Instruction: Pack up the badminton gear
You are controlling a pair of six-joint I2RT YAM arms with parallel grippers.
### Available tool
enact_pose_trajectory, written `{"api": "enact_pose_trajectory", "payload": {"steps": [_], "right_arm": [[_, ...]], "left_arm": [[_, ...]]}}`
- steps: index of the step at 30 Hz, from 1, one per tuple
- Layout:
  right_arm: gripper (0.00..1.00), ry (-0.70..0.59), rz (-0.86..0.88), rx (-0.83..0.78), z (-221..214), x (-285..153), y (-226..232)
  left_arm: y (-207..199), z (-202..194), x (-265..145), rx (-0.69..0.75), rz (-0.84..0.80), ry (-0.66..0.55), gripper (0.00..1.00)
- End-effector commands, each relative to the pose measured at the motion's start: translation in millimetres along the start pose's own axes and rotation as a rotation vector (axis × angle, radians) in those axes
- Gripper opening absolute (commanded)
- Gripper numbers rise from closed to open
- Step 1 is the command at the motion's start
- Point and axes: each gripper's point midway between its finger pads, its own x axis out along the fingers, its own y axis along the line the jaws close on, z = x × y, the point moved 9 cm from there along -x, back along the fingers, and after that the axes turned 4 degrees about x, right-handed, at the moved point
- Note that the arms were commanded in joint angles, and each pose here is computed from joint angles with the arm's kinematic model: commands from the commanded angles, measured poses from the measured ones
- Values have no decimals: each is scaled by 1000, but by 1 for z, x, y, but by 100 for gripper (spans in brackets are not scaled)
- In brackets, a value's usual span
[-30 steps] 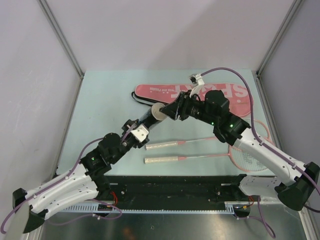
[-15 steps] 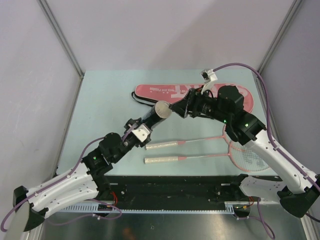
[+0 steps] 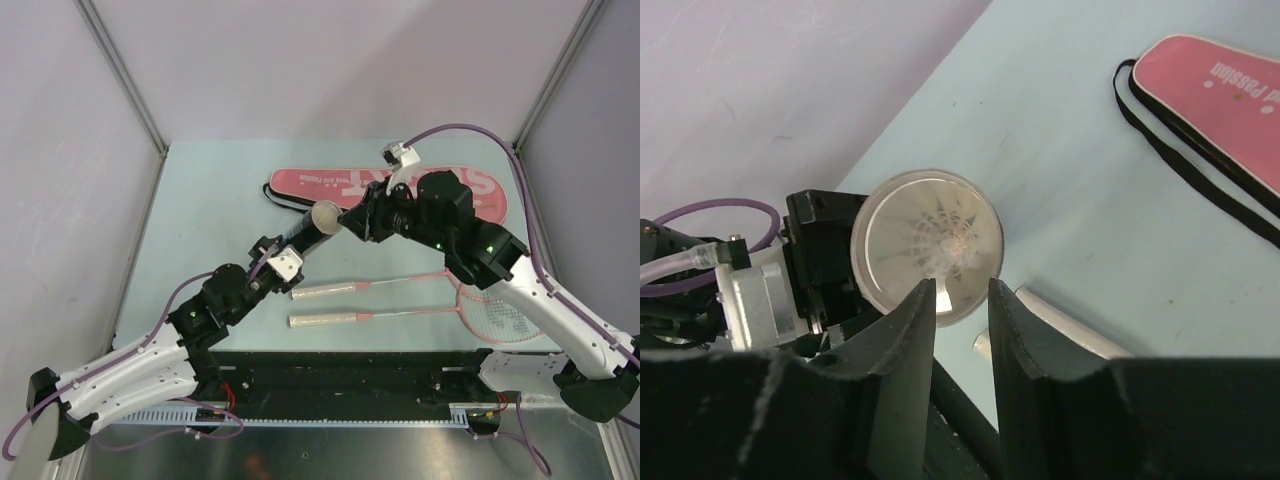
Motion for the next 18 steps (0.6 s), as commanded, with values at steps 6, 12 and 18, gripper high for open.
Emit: {"api": "enact_pose_trajectory", "payload": {"steps": [6, 12, 18], "right_arm": [[38, -35, -34, -65, 20, -9, 13], [42, -3, -72, -66, 17, -10, 9], [45, 17, -58, -37, 19, -2, 7]], "left_arm": [[20, 36, -4, -43, 91, -136, 0], [21, 37, -5, -44, 91, -143, 0], [21, 37, -6, -38, 88, -148, 0]]}}
